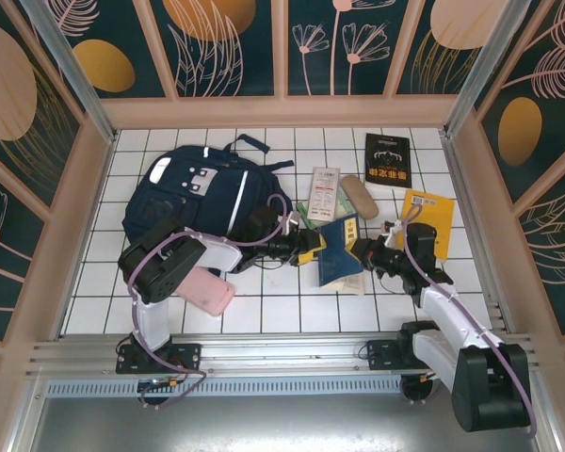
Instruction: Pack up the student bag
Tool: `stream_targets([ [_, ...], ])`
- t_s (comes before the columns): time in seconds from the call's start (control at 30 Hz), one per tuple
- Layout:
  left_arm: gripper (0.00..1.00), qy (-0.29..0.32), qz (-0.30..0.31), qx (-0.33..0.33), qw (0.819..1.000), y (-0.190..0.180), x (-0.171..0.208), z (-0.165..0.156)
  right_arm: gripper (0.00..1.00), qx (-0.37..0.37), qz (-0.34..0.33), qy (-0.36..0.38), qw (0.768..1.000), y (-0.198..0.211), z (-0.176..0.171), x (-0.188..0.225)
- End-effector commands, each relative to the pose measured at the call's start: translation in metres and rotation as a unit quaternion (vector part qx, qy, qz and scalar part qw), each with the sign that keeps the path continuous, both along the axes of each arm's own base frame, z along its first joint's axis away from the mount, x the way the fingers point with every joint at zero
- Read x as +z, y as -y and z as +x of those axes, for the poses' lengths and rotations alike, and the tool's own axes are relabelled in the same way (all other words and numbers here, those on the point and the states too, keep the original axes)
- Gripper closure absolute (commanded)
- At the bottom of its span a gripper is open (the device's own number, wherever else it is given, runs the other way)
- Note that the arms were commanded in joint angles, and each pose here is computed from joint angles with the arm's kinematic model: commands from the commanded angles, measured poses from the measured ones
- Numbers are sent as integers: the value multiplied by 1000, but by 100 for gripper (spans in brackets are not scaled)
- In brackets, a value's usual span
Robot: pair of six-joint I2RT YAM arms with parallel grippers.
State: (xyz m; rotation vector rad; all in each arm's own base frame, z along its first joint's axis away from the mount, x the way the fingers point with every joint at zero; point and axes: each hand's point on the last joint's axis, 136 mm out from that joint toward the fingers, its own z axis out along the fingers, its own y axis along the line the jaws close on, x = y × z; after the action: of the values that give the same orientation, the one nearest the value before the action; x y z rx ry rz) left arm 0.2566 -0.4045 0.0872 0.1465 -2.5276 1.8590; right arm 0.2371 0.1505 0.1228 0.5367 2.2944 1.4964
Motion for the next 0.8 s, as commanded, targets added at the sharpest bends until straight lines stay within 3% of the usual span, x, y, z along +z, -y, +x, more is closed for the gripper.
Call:
stream_targets([
  [0.0,44,-13,-76,8,997,6,21,3,100,10,31,27,999,-4,3,31],
  [0.47,46,-1,-13,-17,1000,5,-7,-1,100,6,48,48,998,-5,6,58],
  [0.77,52,6,-104,-3,995,13,36,7,100,-1,58,43,997,-5,3,56],
])
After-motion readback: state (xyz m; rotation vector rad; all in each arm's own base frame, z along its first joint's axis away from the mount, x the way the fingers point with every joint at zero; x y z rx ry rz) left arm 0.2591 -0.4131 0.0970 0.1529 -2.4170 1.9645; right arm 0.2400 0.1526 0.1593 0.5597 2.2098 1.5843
